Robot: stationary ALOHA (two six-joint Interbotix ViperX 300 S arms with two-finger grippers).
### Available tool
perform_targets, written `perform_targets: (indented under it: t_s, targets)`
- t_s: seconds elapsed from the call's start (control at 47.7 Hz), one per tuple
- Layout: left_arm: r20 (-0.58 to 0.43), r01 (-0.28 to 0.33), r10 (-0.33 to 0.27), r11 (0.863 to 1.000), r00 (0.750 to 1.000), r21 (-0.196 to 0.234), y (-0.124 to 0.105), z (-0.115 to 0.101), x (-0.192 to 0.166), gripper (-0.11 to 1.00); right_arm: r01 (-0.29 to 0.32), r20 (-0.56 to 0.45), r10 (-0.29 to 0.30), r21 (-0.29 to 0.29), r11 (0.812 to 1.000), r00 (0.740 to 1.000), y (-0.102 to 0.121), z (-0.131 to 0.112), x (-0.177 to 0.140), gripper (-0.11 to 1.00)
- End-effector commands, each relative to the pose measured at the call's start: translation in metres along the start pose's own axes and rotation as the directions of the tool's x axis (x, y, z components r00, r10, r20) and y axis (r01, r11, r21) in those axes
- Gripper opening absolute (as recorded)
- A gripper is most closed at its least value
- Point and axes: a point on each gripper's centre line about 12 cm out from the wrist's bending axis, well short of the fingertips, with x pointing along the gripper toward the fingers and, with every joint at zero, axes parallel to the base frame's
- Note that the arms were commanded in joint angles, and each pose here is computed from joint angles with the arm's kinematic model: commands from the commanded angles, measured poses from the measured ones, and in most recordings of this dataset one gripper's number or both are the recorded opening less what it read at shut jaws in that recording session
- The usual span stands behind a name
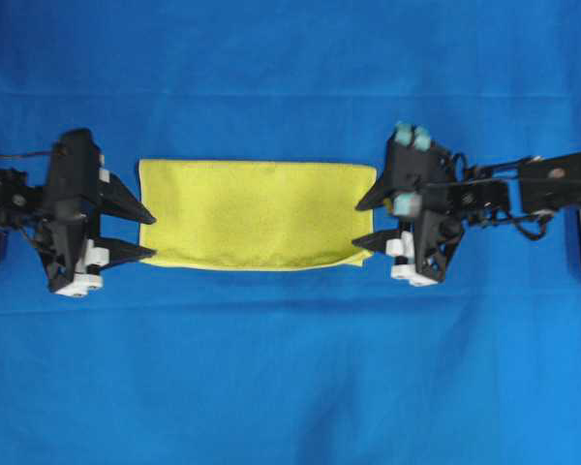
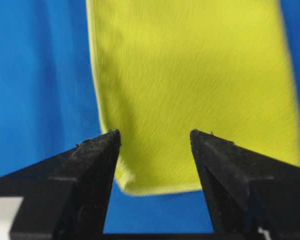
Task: Fold the yellow towel.
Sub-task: 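Lower the folded edge onto the near edge and release both grippers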
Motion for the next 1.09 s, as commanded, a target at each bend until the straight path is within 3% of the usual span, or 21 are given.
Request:
perform_targets:
  t_s: [0.0,0.168,0.314,0.755,1.069]
  targets:
    - [0.018,-0.047,0.047,0.999,0.999,-0.019,0.015,0.004,-0.002,0.52,0.036,0.043,-0.037,0.024,0.999,0.998,-0.017,0.013,-0.005,0.61]
    - [-0.027,-0.139,0.138,0.990,0.990,-0.019,0.044,0.001,0.007,0.52,0.121,-0.001,-0.121,0.081,0.989,0.993,-0.055,0.006,0.006,0.61]
    - [-0.091,-0.186,0.185,0.983,0.978,-0.001,0.063,-0.007,0.020,0.52,0.157,-0.060,-0.152,0.102,0.982,0.987,-0.071,-0.005,0.022,0.61]
    - [-0.156,-0.252,0.248,0.968,0.956,-0.002,0.096,-0.030,0.054,0.53,0.191,-0.140,-0.173,0.124,0.974,0.975,-0.088,-0.023,0.050,0.61]
    - [-0.183,-0.258,0.253,0.966,0.950,-0.003,0.099,-0.034,0.054,0.49,0.191,-0.139,-0.174,0.120,0.974,0.975,-0.089,-0.025,0.051,0.58]
